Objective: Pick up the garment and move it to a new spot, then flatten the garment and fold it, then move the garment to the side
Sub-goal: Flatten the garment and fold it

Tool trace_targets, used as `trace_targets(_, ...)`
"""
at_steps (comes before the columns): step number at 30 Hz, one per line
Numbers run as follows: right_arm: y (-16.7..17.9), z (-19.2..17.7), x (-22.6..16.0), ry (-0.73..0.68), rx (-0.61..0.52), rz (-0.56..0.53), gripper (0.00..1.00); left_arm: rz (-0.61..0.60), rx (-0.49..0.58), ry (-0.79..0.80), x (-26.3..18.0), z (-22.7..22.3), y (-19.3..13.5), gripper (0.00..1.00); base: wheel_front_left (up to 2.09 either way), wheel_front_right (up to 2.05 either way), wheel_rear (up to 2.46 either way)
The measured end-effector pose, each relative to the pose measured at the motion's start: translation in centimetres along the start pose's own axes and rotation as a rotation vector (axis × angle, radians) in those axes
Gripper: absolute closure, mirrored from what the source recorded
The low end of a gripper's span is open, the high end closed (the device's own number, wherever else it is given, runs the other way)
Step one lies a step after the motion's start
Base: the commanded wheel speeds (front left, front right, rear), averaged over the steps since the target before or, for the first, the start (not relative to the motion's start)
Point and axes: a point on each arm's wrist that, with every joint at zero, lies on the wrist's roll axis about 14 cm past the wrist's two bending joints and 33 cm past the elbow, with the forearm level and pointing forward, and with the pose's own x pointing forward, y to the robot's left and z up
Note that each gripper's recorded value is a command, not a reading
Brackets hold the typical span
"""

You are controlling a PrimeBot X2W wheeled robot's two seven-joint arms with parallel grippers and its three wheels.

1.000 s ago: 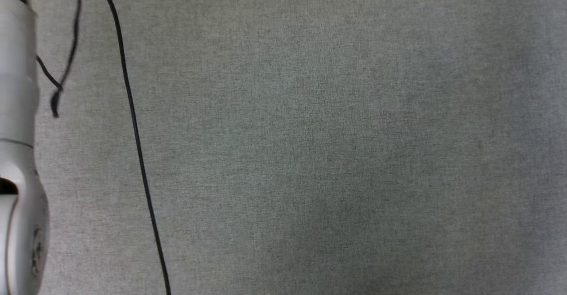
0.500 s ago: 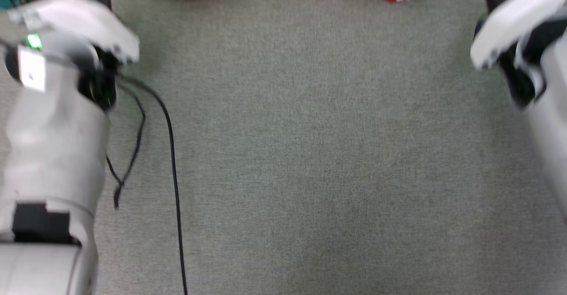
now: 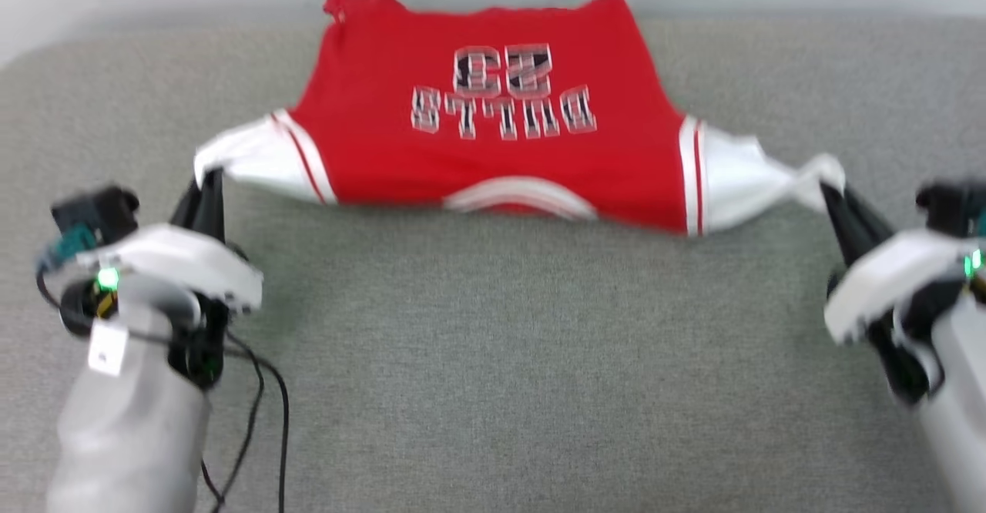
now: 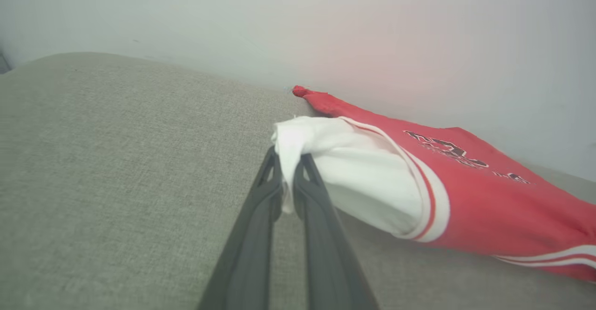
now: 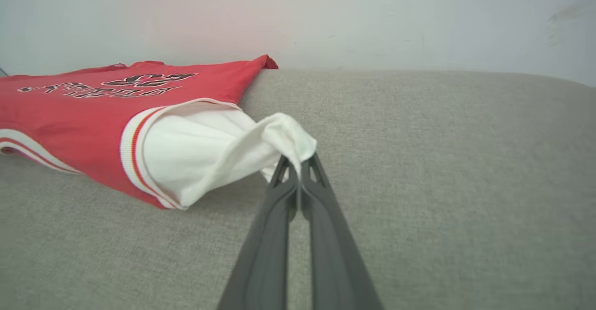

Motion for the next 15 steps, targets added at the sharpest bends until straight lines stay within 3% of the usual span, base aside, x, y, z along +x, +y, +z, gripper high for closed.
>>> trace_targets(15, 1.4, -8.1, -14.2, 0.214, 0.114, -0.098, 1.0, 0.125, -0.037, 0.074, -14.2, -3.5, 1.7, 1.0, 0.0, 0.0, 0.0)
